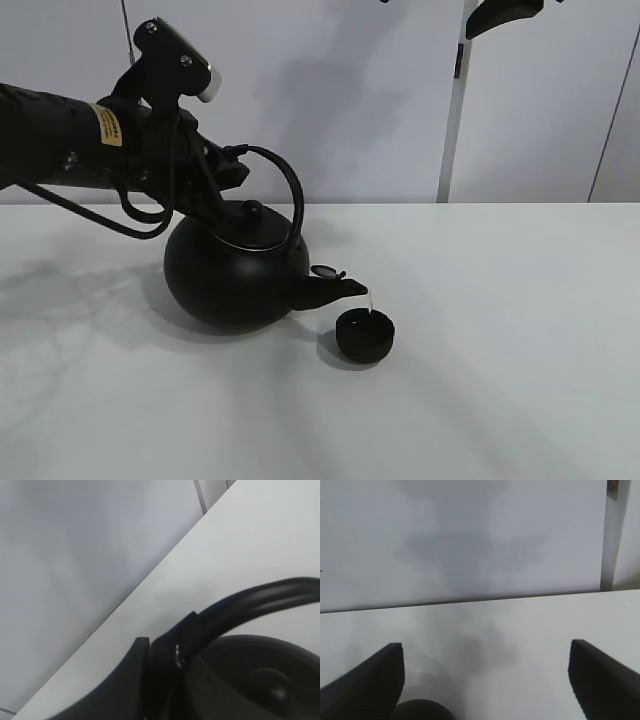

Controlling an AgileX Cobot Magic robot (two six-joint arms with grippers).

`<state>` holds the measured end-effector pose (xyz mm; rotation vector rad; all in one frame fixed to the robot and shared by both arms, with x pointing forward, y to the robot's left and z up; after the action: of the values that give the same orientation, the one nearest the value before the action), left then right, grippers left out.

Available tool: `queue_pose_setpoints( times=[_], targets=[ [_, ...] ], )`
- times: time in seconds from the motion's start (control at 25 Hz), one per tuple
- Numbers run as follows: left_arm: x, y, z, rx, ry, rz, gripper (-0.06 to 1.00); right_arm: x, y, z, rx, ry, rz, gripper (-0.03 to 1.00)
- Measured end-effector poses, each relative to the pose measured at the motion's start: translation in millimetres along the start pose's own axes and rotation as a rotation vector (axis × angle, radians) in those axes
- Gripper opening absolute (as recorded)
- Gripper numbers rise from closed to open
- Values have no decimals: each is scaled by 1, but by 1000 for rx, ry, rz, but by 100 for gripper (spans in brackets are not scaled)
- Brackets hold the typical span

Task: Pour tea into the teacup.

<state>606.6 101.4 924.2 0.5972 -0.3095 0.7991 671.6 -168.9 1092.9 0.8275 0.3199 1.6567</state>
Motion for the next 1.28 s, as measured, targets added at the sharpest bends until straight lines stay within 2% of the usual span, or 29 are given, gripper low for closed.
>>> queue_pose_setpoints(
  times=[0.28,0.8,0.92,1.28],
  targets=[
    [3,0,1,-7,95,21,10,0,0,0,0,0,0,61],
    [18,3,6,-86,285,148,10,0,0,0,0,0,0,61],
    [19,8,0,-101,327,188,10,0,0,0,0,0,0,61],
    [13,36,-28,-58,379,296,10,0,0,0,-1,0,0,61]
  ],
)
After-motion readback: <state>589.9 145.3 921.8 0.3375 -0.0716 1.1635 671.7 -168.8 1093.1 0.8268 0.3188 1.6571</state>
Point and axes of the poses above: a point on each arm's last joint axis where the gripper is mounted, y pointing back along that axis away from the gripper, x along the wrist's bending axis when the last joint is at zero, z = x × y, the point moved 4 cm from there along -y, pointing out along that axis toward the gripper, and after that the axes turned 4 degrees about -y, right-handed, at the moved point
